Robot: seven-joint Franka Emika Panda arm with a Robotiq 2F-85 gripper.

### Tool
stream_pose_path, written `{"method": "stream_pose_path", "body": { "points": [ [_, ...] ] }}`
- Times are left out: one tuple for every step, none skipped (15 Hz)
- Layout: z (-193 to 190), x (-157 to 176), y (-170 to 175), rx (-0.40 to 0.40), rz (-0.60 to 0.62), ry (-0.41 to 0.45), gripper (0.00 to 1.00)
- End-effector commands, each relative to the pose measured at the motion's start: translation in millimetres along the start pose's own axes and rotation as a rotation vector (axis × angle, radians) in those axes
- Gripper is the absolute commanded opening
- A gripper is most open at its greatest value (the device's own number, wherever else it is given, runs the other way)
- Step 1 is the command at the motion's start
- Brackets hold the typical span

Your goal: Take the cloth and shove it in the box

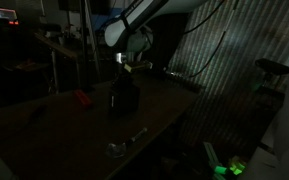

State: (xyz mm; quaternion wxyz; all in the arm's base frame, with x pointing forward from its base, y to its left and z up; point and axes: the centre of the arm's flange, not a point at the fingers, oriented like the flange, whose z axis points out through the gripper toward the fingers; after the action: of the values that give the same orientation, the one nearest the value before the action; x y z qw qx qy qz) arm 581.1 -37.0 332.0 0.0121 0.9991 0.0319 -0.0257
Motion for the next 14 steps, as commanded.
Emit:
{"method": "stream_pose_path", "body": {
  "points": [
    [-59, -35, -19, -0.023, -0.042, 0.077, 0.00],
    [-74, -42, -21, -0.029, -0.046, 0.097, 0.00],
    [-85, -47, -23, -0.033, -0.047, 0.115, 0.00],
    [-98, -54, -23, -0.034, -0.047, 0.134, 0.00],
    [-109, -59, -23, -0.032, -0.043, 0.150, 0.00],
    [-119, -66, -22, -0.028, -0.038, 0.165, 0.00],
    [-130, -73, -23, -0.026, -0.033, 0.175, 0.10],
    [-107, -48, -21, -0.021, -0.032, 0.150, 0.27],
    [-114, -52, -21, -0.022, -0.031, 0.159, 0.07],
    [-114, -54, -21, -0.022, -0.031, 0.158, 0.16],
    [-111, -53, -21, -0.021, -0.031, 0.151, 0.23],
    [-105, -51, -21, -0.020, -0.031, 0.142, 0.26],
    [-102, -50, -21, -0.019, -0.031, 0.135, 0.27],
    [-99, -50, -21, -0.019, -0.031, 0.131, 0.27]
  ]
}}
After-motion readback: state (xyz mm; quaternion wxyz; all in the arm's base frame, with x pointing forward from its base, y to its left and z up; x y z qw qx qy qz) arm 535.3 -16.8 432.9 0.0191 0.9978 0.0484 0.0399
